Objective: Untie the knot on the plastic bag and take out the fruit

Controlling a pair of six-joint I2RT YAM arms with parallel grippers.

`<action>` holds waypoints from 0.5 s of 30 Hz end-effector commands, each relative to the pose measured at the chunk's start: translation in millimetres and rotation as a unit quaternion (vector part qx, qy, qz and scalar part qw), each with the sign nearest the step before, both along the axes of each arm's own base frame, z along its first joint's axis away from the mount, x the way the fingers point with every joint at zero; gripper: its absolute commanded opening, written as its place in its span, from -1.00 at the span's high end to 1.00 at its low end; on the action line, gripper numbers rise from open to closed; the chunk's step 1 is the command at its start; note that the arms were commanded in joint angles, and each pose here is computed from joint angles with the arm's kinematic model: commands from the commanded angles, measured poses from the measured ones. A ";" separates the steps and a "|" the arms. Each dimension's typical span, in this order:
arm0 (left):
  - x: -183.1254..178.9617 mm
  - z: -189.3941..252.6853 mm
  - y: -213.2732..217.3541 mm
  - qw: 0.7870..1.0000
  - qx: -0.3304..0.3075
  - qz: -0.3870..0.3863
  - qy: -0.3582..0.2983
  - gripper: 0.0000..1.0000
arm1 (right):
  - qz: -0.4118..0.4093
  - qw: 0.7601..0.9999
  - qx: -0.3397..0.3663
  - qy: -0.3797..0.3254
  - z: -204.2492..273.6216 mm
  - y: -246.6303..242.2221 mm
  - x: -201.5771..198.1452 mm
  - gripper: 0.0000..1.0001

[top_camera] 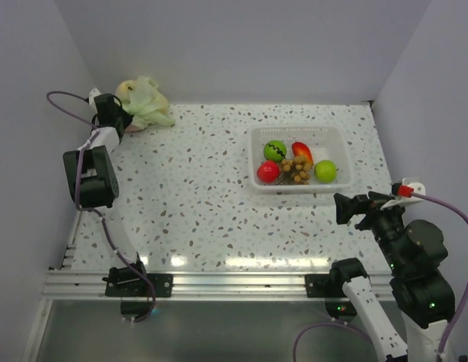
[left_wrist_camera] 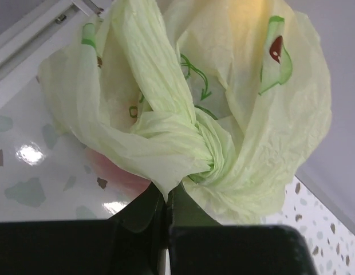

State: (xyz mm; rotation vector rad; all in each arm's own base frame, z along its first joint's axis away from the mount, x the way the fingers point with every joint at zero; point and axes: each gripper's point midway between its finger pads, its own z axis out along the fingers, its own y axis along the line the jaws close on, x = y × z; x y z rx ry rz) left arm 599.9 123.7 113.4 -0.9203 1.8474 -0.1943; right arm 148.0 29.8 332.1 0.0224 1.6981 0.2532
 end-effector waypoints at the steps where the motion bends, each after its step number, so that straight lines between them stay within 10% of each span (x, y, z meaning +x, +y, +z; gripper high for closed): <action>1: -2.8 63.2 -21.1 0.994 0.018 -0.072 -0.085 1.00 | -0.008 1.000 0.002 -0.004 11.7 -0.7 9.9 -0.97; 15: -166.9 108.4 -219.5 0.944 -0.032 -0.327 -0.022 1.00 | 0.154 0.979 0.017 0.134 -21.5 69.9 54.3 -0.97</action>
